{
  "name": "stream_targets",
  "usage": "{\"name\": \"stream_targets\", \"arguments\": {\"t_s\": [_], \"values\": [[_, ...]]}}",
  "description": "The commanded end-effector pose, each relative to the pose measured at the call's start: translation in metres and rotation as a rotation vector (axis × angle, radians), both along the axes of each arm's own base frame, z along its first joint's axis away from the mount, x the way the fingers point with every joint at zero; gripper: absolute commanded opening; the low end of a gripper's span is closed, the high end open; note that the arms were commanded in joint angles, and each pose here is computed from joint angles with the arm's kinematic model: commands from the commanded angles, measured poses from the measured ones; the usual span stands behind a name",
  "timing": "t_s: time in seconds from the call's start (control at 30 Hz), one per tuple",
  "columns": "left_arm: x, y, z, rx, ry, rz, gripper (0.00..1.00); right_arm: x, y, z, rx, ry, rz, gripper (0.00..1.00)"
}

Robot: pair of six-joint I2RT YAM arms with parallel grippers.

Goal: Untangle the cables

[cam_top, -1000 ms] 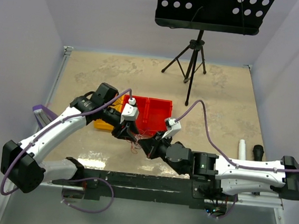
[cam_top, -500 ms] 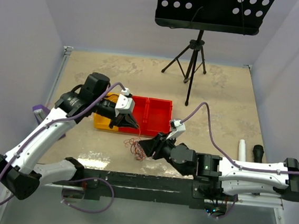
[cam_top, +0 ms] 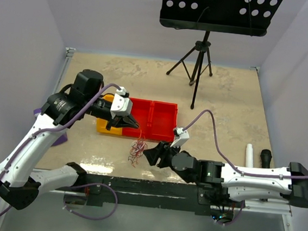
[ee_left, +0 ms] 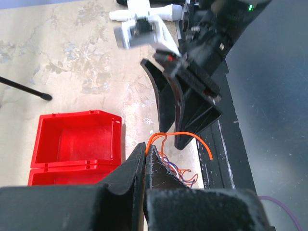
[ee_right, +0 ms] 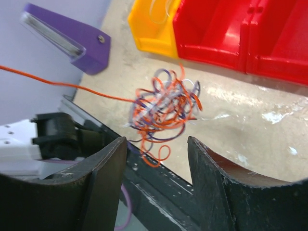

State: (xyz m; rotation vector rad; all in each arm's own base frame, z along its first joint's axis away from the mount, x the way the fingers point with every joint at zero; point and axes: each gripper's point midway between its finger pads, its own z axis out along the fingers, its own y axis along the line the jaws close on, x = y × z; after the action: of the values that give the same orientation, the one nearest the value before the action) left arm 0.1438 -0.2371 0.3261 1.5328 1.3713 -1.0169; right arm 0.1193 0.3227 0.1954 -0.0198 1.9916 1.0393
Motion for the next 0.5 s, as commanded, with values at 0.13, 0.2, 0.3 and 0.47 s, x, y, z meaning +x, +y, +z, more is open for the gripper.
{"name": "stream_targets", "arguments": {"t_s": [0.13, 0.2, 0.3, 0.47], "values": [[-0.001, 0.0, 0.032, -0.039, -0.037, 0.017, 0.0, -0.003, 0.008, -0.009, 0.007, 0.01, 0.028, 0.58], [-0.001, 0.0, 0.039, -0.053, -0.045, 0.024, 0.0, -0.005, 0.009, -0.01, 0.013, 0.015, 0.036, 0.58], [-0.002, -0.001, 0.049, -0.074, -0.052, 0.026, 0.0, -0.005, 0.013, -0.013, 0.019, 0.017, 0.037, 0.57], [-0.006, -0.001, 0.063, -0.096, -0.047, 0.027, 0.0, 0.0, 0.02, -0.011, 0.008, 0.001, 0.024, 0.55]]}}
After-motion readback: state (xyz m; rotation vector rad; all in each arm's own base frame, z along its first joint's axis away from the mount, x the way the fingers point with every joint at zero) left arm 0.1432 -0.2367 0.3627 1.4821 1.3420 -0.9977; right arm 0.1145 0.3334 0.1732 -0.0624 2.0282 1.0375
